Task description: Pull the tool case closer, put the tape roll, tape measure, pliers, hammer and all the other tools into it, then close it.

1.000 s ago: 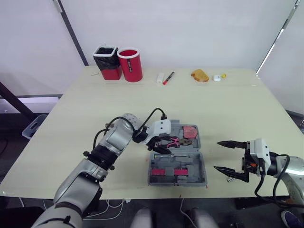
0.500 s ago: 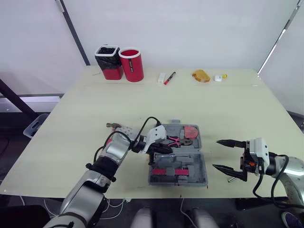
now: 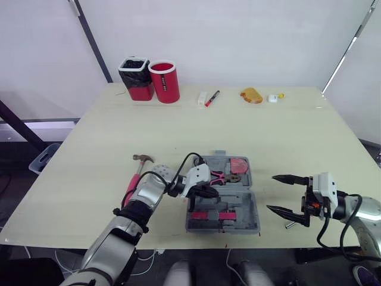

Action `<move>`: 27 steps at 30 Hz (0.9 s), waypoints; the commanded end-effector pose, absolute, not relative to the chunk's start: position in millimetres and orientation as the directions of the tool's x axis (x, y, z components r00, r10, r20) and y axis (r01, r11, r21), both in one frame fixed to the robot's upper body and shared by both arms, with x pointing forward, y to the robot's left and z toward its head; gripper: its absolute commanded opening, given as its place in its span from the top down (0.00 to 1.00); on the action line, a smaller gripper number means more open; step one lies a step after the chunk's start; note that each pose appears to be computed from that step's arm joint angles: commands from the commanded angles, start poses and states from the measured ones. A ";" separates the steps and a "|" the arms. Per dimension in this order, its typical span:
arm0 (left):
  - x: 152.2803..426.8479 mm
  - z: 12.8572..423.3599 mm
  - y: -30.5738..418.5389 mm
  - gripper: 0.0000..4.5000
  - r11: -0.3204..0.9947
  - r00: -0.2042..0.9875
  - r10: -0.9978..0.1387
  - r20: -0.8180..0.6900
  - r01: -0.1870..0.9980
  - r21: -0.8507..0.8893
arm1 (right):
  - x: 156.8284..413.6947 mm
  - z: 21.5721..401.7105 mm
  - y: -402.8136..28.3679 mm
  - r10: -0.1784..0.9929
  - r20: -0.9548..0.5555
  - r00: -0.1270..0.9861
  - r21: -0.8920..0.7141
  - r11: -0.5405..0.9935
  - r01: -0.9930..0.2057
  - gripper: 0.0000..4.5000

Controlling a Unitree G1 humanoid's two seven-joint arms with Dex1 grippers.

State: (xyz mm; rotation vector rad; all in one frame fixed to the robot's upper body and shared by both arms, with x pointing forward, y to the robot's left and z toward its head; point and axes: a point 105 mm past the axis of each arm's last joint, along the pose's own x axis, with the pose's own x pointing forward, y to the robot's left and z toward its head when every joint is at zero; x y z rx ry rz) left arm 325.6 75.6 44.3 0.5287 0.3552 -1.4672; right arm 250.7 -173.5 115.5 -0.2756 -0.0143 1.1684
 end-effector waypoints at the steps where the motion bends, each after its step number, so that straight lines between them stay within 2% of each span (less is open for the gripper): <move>1: 320.0 16.4 92.5 0.99 0.055 0.087 -0.780 -0.620 0.996 0.069 | 250.2 128.2 -175.1 0.908 -0.116 0.403 -0.270 0.362 -0.892 0.00; 7: 319.5 13.3 96.6 0.99 0.096 0.113 -0.797 -0.593 0.994 0.060 | 249.2 123.7 -178.1 0.901 -0.120 0.417 -0.258 0.378 -0.889 0.00; 11: 330.2 38.2 86.9 0.99 0.163 0.195 -0.868 -0.456 0.981 0.109 | 250.0 123.2 -183.1 0.888 -0.083 0.452 -0.228 0.425 -0.876 0.00; 13: 329.2 53.8 84.8 0.99 0.179 0.200 -0.910 -0.363 0.980 0.091 | 249.3 121.0 -186.4 0.879 -0.069 0.472 -0.214 0.449 -0.868 0.00; 16: 331.1 75.6 92.5 0.99 0.241 0.265 -0.934 -0.242 0.963 0.124 | 247.4 115.5 -195.5 0.857 -0.061 0.512 -0.196 0.493 -0.848 0.00; 23: 325.7 103.3 137.3 0.99 0.418 0.429 -0.897 -0.106 0.901 0.118 | 244.0 97.1 -223.9 0.764 -0.073 0.641 -0.177 0.623 -0.762 0.00; 27: 319.4 104.8 192.7 0.99 0.620 0.630 -0.772 -0.086 0.776 0.116 | 232.7 80.4 -250.1 0.689 -0.094 0.719 -0.137 0.706 -0.695 0.00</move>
